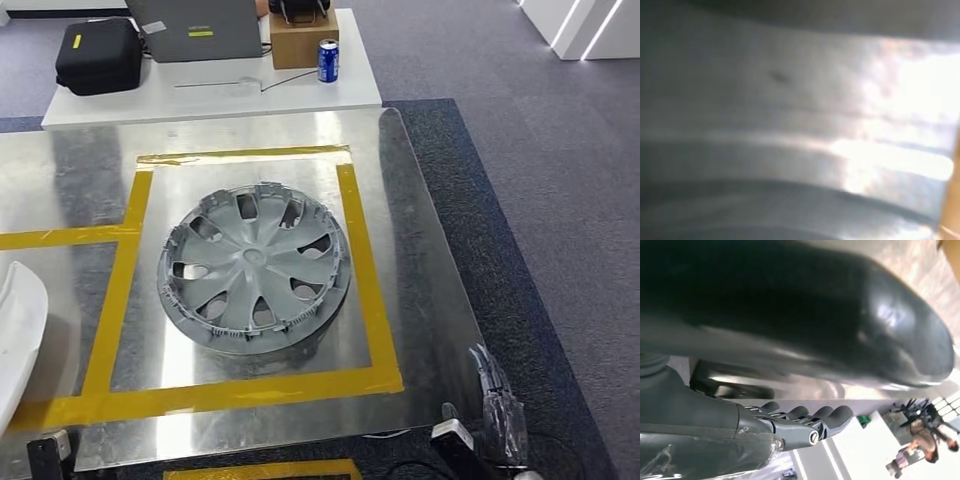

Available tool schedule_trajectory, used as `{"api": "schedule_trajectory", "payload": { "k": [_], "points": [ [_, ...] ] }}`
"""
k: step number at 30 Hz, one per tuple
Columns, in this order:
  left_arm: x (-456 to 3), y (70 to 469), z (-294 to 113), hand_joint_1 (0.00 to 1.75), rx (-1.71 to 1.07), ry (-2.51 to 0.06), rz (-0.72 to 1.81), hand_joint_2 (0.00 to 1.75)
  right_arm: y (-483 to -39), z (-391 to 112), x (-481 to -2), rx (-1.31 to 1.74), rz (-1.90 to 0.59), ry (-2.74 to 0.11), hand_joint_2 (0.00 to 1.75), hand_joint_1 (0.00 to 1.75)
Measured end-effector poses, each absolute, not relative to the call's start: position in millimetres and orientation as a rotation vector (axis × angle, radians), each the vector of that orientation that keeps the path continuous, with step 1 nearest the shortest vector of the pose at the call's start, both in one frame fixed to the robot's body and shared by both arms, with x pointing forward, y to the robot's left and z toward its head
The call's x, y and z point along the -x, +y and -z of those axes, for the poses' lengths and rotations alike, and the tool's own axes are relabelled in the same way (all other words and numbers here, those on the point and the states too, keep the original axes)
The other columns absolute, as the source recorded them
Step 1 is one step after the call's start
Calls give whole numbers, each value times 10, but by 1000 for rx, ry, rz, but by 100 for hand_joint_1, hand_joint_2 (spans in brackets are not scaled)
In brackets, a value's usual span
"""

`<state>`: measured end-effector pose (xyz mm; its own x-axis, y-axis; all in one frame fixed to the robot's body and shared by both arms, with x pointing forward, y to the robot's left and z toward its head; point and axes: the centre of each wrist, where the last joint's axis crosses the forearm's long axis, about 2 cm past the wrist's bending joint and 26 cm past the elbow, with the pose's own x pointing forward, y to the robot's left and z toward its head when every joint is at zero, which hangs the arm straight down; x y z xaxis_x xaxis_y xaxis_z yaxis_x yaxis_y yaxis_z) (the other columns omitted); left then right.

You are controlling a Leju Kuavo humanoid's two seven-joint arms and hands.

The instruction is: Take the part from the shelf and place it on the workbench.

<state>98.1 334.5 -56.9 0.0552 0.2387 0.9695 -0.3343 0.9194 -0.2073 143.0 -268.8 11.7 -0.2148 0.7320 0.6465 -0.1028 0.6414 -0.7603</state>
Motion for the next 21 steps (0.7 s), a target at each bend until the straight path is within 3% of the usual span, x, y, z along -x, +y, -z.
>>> {"api": "schedule_trajectory", "payload": {
  "k": [5,14,21],
  "points": [
    [-1033,3300,367,0,26,-1570,-380,0,-2714,-102,-1633,553,-823,-1632,0,0],
    [-1075,3306,79,0,-69,-1661,-185,0,-2688,-103,-1866,584,-761,-1645,0,0],
    [-1164,3175,12,0,-84,-1700,-63,0,-2734,37,-1675,539,-774,-1554,0,0]
  ]
}}
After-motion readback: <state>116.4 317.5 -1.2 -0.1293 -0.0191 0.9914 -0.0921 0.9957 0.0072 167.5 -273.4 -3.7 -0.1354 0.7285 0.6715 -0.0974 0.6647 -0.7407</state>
